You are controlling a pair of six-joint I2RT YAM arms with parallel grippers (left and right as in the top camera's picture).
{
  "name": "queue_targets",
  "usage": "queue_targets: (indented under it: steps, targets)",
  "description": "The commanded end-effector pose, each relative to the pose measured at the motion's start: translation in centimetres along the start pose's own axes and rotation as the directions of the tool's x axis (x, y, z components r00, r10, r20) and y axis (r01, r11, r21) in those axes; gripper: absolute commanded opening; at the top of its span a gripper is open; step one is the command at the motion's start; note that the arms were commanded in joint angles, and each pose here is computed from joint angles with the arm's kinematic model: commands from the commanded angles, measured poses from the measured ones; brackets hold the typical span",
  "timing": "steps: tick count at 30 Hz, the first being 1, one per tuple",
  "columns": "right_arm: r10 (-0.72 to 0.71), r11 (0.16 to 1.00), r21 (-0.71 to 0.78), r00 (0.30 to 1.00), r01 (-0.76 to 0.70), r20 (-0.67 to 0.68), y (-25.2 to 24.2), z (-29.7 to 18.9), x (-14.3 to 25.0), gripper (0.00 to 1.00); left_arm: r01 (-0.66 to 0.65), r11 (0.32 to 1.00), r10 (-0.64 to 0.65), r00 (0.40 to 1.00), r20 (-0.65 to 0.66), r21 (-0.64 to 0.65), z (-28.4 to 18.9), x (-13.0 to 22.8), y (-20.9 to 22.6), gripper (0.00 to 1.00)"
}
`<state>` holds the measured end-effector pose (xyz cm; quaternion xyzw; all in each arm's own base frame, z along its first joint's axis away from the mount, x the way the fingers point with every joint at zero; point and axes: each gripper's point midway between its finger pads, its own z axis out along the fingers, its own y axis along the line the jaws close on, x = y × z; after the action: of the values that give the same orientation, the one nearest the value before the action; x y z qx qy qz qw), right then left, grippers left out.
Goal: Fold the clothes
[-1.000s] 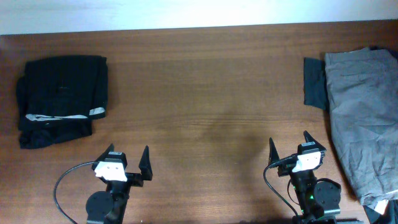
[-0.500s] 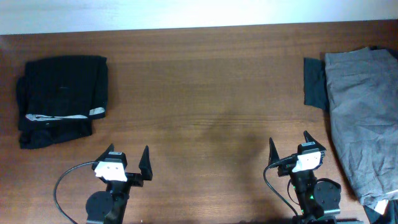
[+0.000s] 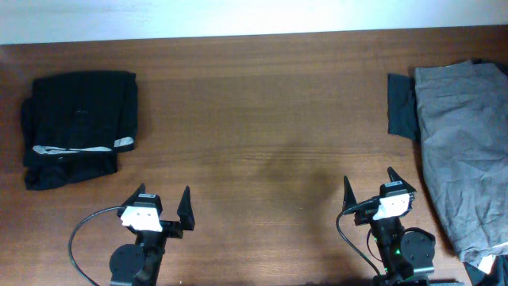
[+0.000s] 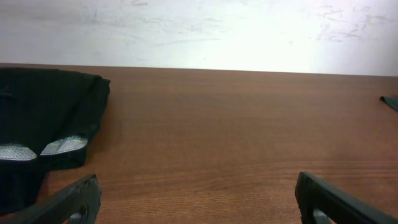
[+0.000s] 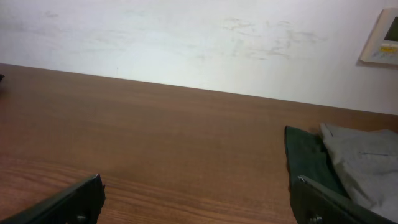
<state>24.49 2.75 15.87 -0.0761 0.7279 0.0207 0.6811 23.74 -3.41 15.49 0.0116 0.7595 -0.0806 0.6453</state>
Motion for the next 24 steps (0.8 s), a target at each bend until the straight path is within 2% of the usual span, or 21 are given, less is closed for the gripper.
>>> queue_targets:
  steps: [1, 21, 24]
  targets:
    - [0.002, 1.000, 0.003, 1.000, -0.002, -0.001, 0.0, 0.0, 0.2, 0.99, 0.009, 1.000, -0.009, 1.000, 0.002, 0.009, 0.1, 0.3, -0.1, 0.99]
    - [0.010, 1.000, -0.001, 1.000, -0.010, 0.000, 0.1, 0.0, 0.1, 0.99, 0.009, 1.000, -0.009, 1.000, 0.002, 0.009, 0.1, 0.3, -0.1, 0.99]
    - [0.099, 0.995, -0.002, 0.995, -0.099, 0.027, 0.0, -0.3, -1.2, 0.99, 0.008, 1.000, -0.008, 1.000, 0.001, 0.009, 0.1, 0.3, -0.1, 1.00]
